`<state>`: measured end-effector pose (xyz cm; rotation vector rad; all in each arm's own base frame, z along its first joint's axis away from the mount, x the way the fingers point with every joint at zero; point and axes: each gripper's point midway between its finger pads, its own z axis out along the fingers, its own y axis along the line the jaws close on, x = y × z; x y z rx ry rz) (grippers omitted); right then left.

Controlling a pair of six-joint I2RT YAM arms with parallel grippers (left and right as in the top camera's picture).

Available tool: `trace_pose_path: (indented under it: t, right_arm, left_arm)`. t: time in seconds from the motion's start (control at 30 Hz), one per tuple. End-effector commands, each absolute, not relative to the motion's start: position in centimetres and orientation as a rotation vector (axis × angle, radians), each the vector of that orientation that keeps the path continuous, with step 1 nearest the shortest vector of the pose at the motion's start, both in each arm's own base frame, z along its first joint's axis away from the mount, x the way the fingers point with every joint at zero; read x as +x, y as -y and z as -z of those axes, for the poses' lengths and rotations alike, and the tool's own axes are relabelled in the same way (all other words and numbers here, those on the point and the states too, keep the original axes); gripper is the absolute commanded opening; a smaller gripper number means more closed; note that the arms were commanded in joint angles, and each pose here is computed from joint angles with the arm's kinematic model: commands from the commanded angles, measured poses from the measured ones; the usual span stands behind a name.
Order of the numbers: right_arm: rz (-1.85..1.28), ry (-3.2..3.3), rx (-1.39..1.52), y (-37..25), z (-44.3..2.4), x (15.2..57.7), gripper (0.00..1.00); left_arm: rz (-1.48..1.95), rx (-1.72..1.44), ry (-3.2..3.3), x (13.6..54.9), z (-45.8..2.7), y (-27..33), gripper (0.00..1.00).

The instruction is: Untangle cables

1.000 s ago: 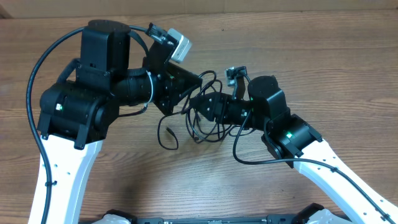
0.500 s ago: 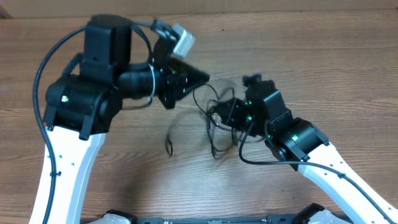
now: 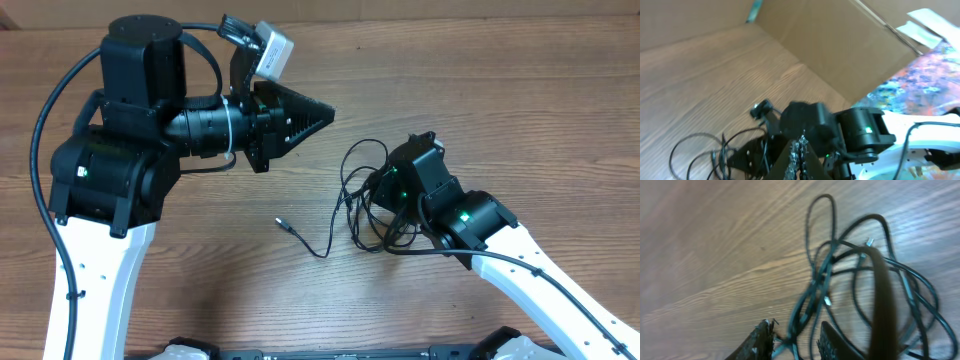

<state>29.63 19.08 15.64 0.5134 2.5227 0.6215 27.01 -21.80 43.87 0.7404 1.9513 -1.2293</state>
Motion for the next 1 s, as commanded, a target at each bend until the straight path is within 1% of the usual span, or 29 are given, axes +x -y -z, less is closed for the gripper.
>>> trace_pose_path:
  t: [0.0,0.13,0.27,0.3,0.4,0.43,0.47,0.5,0.53,0.57,0.6,0.7,0.77,0.83,0.87,0.97]
  right_arm:
    - [-0.708,-2.49,0.466,-20.2,-16.9,30.0,0.35]
    - [-0.791,-2.465,0.359,-21.6,-18.1,30.2,0.5]
    - [-0.803,-2.454,0.355,-21.7,-18.4,30.2,0.55]
    - [-0.804,-2.453,0.355,-21.7,-18.5,30.2,0.56]
    - [-0.8,-2.46,0.356,-21.6,-18.4,30.1,0.6]
    - [-0.795,-2.472,0.357,-21.5,-18.2,29.9,0.61]
    - [-0.787,-2.484,0.359,-21.4,-18.0,29.7,0.62]
    - [-0.775,-2.5,0.363,-21.3,-17.7,29.5,0.62]
    - [-0.762,-2.519,0.368,-21.1,-17.3,29.2,0.63]
    - [-0.743,-2.542,0.373,-20.8,-16.9,28.8,0.65]
    - [-0.732,-2.557,0.376,-20.7,-16.7,28.6,0.66]
    - [-0.684,-2.618,0.394,-20.0,-15.6,27.5,0.74]
    - [-0.662,-2.662,0.398,-19.6,-15.0,26.7,0.81]
    - [-0.642,-2.706,0.402,-19.3,-14.5,25.9,0.82]
    - [-0.626,-2.73,0.403,-19.1,-14.2,25.4,0.85]
    - [-0.599,-2.786,0.377,-18.7,-13.6,24.3,0.95]
  left_arm:
    - [1.113,0.653,-2.016,27.8,-43.4,20.6,0.11]
    - [0.965,0.541,-2.151,29.0,-40.8,18.9,0.16]
    - [0.883,0.406,-2.31,29.5,-38.0,17.5,0.15]
    - [0.884,0.38,-2.345,29.5,-37.4,17.4,0.18]
    - [0.9,0.331,-2.441,29.4,-35.3,17.5,0.34]
    - [0.904,0.33,-2.473,29.5,-34.5,17.7,0.37]
    - [0.908,0.333,-2.499,29.5,-33.8,18.0,0.38]
    - [0.913,0.338,-2.525,29.5,-33.0,18.3,0.28]
    - [0.919,0.34,-2.554,29.5,-32.2,18.7,0.2]
    - [0.925,0.352,-2.582,29.5,-31.4,19.2,0.18]
    - [0.927,0.364,-2.598,29.5,-30.9,19.6,0.18]
    - [0.927,0.424,-2.624,29.9,-29.4,20.9,0.22]
    - [0.932,0.443,-2.63,30.3,-28.7,21.6,0.27]
    - [0.934,0.451,-2.631,30.7,-28.3,22.1,0.33]
    - [0.934,0.453,-2.634,31.0,-28.0,22.2,0.36]
    - [0.933,0.452,-2.644,31.4,-27.5,22.4,0.38]
